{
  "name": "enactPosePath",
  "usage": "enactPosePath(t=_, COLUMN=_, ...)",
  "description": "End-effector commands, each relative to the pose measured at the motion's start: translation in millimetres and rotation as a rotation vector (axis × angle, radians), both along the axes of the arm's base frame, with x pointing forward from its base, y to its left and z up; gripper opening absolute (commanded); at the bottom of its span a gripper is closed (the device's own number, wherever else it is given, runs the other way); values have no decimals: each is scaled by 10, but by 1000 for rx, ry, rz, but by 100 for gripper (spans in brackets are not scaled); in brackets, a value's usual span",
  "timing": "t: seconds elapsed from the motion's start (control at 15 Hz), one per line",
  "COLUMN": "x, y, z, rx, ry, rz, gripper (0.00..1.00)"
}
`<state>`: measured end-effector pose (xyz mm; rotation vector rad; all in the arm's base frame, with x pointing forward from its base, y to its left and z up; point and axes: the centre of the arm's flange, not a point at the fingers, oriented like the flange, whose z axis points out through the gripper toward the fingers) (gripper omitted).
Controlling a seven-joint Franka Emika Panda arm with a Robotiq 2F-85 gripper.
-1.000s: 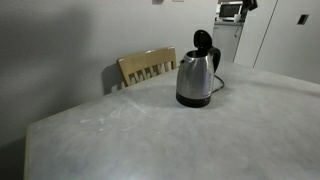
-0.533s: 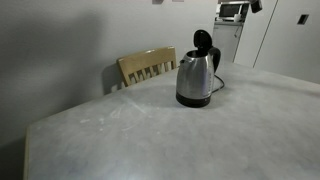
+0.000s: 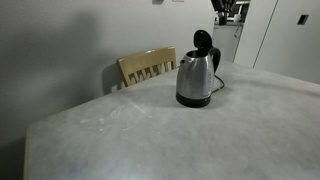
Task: Close the kettle lid
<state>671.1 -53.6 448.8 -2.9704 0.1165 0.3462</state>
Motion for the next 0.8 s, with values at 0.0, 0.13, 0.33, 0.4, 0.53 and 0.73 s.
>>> enactPosePath(t=0.0, x=46, y=133, z=-125, rx=-28, ry=-74, rz=-5, gripper=0)
enactPosePath(t=0.13, x=82, y=193, z=-147, rx=-24, ry=-87, rz=-4, gripper=0)
enactPosePath(t=0.33, x=80, y=278, z=-196, rx=-14, ry=-81, rz=0, gripper=0)
enactPosePath(t=0.4, x=81, y=297, z=-213, rx=-14, ry=-80, rz=8, gripper=0)
enactPosePath(t=0.53, x=78, y=335, z=-235, rx=-13, ry=-82, rz=20, gripper=0)
enactPosePath(t=0.73, x=111, y=389, z=-247, rx=-10, ry=-84, rz=36, gripper=0)
